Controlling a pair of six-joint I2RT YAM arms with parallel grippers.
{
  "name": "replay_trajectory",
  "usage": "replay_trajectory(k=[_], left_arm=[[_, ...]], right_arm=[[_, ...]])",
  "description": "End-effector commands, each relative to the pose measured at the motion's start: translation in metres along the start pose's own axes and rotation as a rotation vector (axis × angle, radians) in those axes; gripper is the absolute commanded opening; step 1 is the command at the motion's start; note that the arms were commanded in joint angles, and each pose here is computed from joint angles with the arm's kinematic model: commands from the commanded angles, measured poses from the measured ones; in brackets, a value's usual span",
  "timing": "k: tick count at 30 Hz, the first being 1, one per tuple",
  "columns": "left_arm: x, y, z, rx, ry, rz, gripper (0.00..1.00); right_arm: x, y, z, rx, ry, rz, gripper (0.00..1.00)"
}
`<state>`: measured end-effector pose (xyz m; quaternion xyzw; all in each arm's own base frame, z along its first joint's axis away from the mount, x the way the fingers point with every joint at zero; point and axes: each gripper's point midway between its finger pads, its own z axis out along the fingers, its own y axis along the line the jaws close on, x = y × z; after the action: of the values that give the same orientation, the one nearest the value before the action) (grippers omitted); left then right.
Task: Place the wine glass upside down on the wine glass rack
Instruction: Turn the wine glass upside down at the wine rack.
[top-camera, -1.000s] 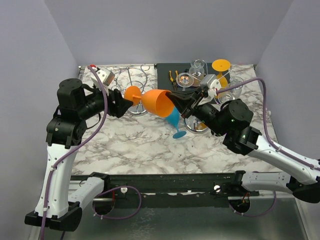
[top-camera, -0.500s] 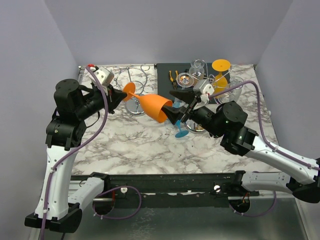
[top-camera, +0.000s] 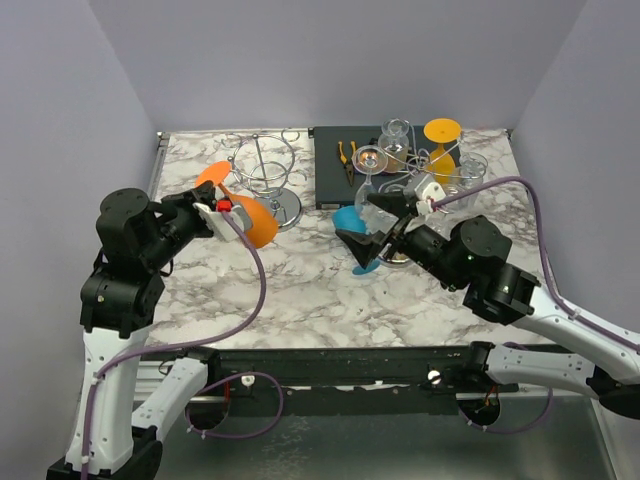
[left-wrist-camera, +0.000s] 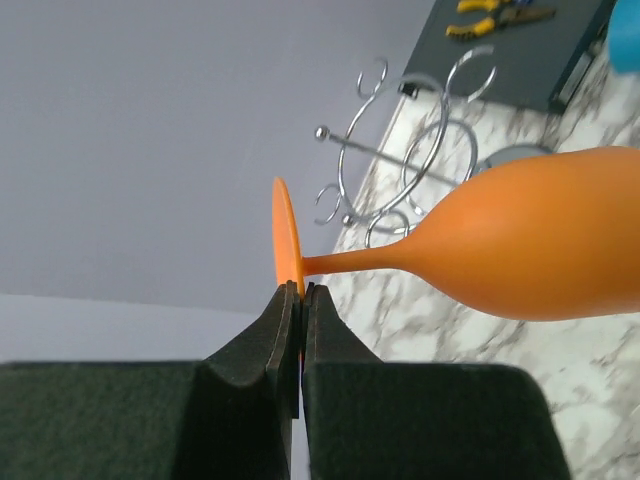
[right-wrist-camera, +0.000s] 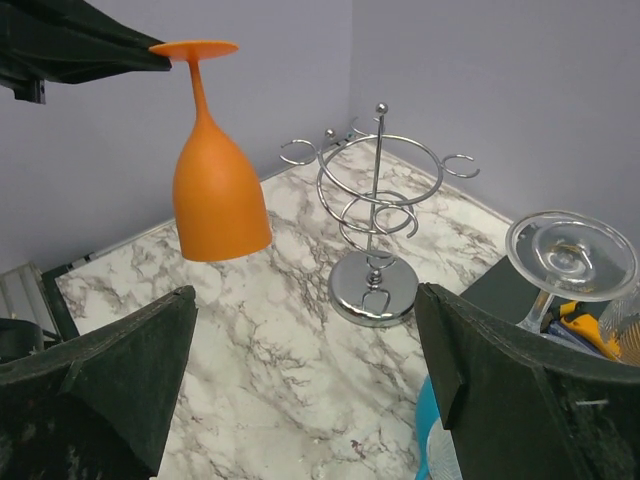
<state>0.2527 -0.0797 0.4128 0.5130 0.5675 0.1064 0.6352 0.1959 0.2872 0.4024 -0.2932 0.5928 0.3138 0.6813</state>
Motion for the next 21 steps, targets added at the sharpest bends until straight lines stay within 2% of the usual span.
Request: replay_trajectory(k=[1, 7, 11, 21], left_arm=[[0.048, -0.01, -0.001, 0.054, 0.182, 0.336, 0.0], [0.077, -0.024, 0.01, 0.144, 0.267, 0.455, 0.0], [0.09, -0.026, 0.024, 0.2, 0.3, 0.483, 0.0], [0.101, -0.032, 0.058, 0.284, 0.275, 0.501, 0.0]], right_arm=[[0.009, 0.004, 0.008, -0.01, 0.048, 0.0, 0.97], [0.008, 0.012, 0.024, -0.038, 0.039, 0.007, 0.96], [0.005, 0.013, 0.026, -0.039, 0.02, 0.023, 0.96], [0.003, 0.01, 0.022, -0.027, 0.005, 0.028, 0.96]])
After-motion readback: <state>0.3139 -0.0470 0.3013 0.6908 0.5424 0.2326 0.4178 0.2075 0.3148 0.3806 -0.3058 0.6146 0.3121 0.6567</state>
